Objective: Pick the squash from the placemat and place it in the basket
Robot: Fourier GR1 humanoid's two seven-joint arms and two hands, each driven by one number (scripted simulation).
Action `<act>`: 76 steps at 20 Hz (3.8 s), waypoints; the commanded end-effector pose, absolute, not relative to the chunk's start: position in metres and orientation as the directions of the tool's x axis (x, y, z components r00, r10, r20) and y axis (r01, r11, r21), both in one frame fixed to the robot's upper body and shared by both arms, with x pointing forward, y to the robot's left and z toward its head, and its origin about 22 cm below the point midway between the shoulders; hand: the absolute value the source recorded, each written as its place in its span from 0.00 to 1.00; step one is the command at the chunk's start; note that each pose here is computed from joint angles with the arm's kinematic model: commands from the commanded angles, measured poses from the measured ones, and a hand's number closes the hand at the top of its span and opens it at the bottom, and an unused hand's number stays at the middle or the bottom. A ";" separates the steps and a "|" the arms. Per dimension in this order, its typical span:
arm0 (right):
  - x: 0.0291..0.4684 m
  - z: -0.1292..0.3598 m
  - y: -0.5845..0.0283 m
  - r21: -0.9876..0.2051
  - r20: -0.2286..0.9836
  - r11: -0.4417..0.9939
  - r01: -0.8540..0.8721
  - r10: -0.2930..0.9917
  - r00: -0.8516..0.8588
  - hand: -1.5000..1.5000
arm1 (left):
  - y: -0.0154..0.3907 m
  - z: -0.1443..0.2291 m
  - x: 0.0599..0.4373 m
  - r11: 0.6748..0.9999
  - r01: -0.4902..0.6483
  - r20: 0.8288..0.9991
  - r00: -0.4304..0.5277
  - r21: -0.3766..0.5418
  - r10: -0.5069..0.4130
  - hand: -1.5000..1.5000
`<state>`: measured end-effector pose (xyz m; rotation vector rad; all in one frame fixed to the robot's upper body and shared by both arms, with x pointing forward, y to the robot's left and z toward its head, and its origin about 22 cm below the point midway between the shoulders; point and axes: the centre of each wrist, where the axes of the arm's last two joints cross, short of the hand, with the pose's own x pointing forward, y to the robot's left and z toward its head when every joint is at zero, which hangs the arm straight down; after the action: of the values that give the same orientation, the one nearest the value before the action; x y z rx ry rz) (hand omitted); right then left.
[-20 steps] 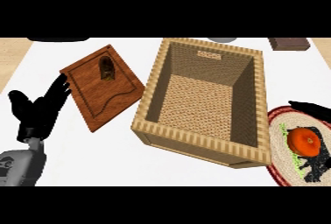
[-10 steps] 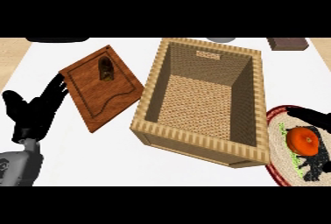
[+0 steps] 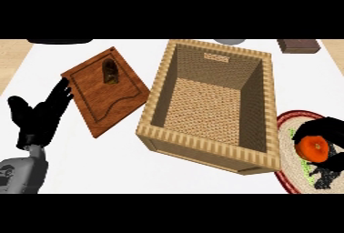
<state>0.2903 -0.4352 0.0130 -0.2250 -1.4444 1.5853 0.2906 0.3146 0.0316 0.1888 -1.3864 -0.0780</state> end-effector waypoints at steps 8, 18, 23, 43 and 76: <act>0.279 -0.050 -0.315 -0.831 0.488 0.186 -0.523 0.696 -0.527 1.00 | 0.315 0.027 0.288 0.980 -0.083 0.965 0.206 0.183 -0.163 0.50; 0.258 -0.076 -0.207 -0.766 0.593 0.317 -0.560 0.685 -0.424 1.00 | 0.326 0.028 0.284 0.975 -0.110 0.957 0.241 0.195 -0.164 0.50; 0.238 -0.063 -0.140 -0.641 0.765 0.543 -0.542 0.507 -0.397 1.00 | 0.327 0.029 0.284 0.974 -0.125 0.959 0.239 0.188 -0.154 0.50; 0.163 0.068 -0.054 -0.545 0.780 0.838 -0.018 0.500 -0.376 1.00 | 0.335 0.027 0.277 0.973 -0.118 0.956 0.242 0.199 -0.166 0.50; 0.240 0.199 0.000 -0.651 0.676 0.602 0.462 0.737 -0.008 1.00 | 0.308 0.044 0.299 0.983 -0.043 0.968 0.185 0.178 -0.167 0.50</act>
<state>0.2326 -0.0055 0.1963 -1.0463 -1.8004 0.4446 0.2979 0.3066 0.0414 0.1773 -1.3841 -0.0899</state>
